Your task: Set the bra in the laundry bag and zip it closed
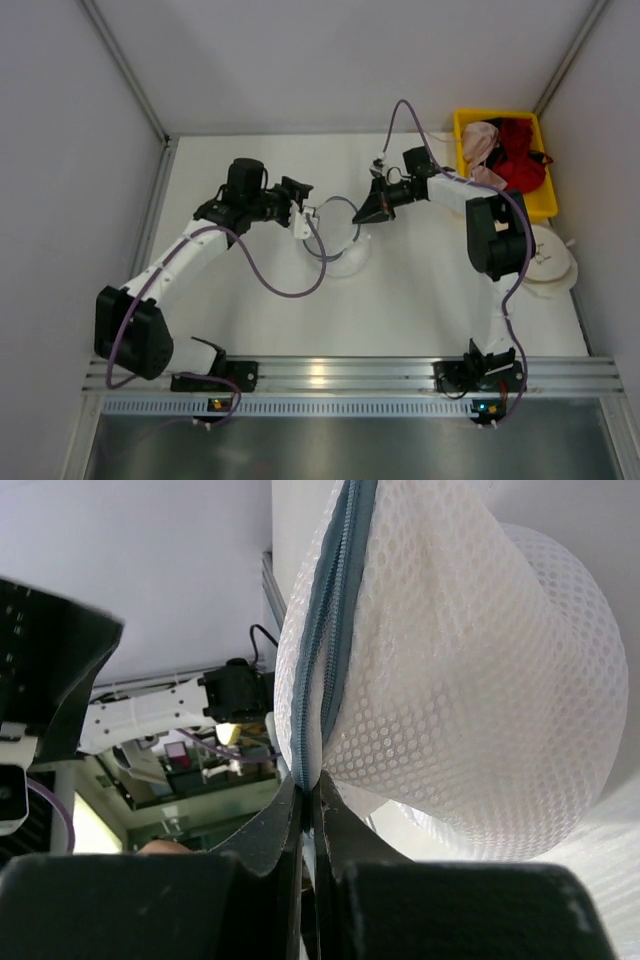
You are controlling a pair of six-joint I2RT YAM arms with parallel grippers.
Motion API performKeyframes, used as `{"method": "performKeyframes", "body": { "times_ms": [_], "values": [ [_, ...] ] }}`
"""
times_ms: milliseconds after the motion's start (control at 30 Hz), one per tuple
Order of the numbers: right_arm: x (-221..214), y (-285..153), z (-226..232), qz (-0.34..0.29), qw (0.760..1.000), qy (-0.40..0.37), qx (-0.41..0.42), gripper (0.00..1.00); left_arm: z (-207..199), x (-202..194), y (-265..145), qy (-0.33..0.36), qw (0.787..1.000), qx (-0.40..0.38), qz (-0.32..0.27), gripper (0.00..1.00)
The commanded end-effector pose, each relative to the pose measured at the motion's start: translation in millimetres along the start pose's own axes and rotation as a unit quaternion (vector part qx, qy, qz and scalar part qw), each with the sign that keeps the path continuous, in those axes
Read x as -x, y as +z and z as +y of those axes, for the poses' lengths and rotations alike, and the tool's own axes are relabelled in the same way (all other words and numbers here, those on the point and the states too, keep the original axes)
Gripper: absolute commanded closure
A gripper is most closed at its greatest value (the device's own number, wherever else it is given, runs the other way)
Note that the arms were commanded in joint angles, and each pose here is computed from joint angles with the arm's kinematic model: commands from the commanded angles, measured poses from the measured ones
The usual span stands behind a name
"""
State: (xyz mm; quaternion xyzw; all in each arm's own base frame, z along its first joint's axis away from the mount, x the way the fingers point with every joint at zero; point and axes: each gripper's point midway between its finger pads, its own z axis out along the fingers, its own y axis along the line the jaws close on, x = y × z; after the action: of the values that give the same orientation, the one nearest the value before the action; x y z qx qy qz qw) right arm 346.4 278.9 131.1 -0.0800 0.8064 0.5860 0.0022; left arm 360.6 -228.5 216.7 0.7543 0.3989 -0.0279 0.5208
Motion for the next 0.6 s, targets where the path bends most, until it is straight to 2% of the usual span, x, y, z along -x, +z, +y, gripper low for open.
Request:
{"method": "performKeyframes", "body": {
  "times_ms": [0, 200, 400, 567],
  "values": [
    [9, -7, 29, -0.012, 0.999, -0.013, 0.035, 1.0, -23, 48, -2, 0.02, 0.998, -0.023, -0.063, 0.4],
    [11, -5, 30, -0.015, 0.999, 0.001, 0.032, 1.0, -59, 92, 28, 0.1, 0.989, -0.08, -0.071, 0.48],
    [8, -6, 34, -0.024, 0.999, 0.028, 0.02, 1.0, -89, 99, 52, 0.152, 0.978, -0.129, -0.062, 0.52],
    [1, -2, 35, -0.016, 0.998, 0.048, 0.025, 1.0, -103, 87, 59, 0.179, 0.972, -0.148, -0.044, 0.52]
  ]
}}
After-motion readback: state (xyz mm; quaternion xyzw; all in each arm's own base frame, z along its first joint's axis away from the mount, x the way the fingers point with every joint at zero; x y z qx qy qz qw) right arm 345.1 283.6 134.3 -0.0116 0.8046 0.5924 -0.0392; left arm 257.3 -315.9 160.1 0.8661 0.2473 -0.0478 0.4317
